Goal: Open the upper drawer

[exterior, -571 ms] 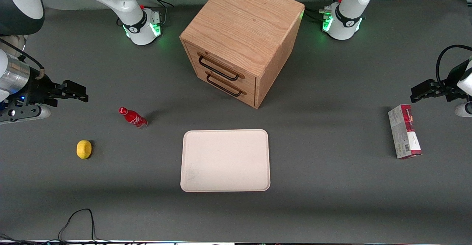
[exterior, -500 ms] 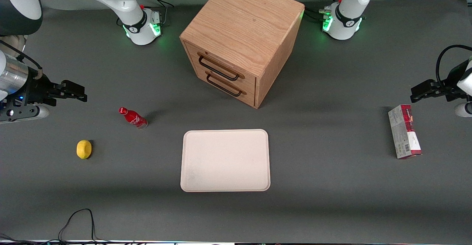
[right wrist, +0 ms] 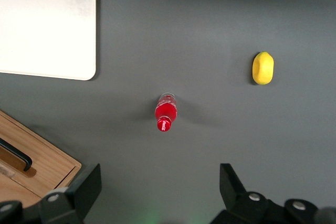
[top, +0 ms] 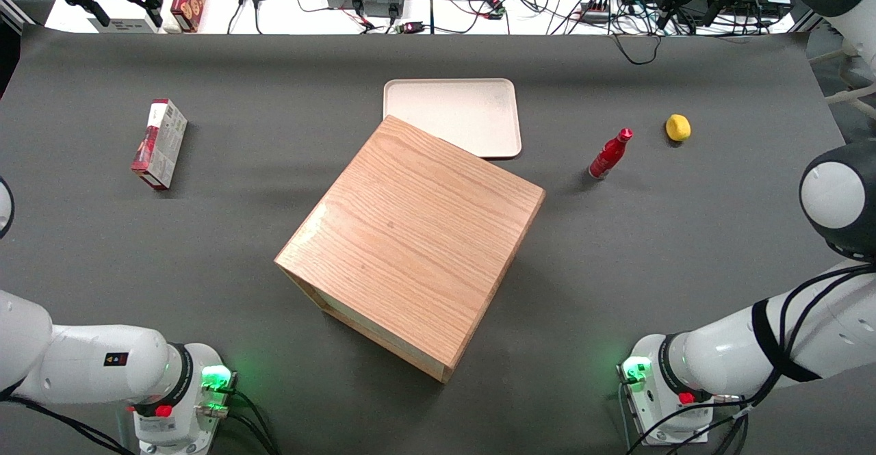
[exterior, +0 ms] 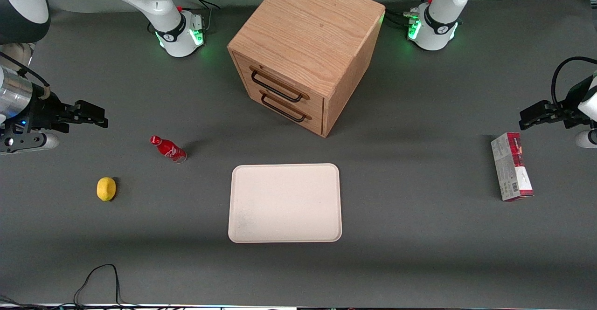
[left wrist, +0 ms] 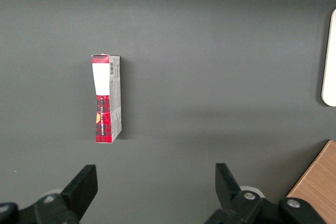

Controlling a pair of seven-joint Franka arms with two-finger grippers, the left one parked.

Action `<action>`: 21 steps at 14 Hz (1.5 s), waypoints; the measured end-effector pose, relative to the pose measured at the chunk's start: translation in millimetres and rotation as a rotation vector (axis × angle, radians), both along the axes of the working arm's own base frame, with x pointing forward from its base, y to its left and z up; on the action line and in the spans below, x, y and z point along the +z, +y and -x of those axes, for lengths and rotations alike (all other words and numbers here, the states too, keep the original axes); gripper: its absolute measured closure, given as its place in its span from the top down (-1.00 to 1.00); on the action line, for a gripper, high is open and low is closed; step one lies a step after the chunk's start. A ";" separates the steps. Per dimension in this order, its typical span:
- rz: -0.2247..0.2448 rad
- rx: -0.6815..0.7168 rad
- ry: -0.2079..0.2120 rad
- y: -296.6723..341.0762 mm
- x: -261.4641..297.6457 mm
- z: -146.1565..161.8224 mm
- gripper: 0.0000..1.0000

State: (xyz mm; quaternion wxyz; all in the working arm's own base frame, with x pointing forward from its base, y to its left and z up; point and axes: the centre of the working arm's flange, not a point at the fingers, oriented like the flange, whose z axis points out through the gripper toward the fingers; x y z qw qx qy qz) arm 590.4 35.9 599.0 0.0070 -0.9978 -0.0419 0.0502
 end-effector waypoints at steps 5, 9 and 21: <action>0.001 -0.002 0.014 -1.3 0.1 1.8 1.00; 0.001 -0.004 0.016 -2.1 -0.1 2.0 1.00; -0.160 0.016 0.038 44.8 -11.7 -8.8 1.00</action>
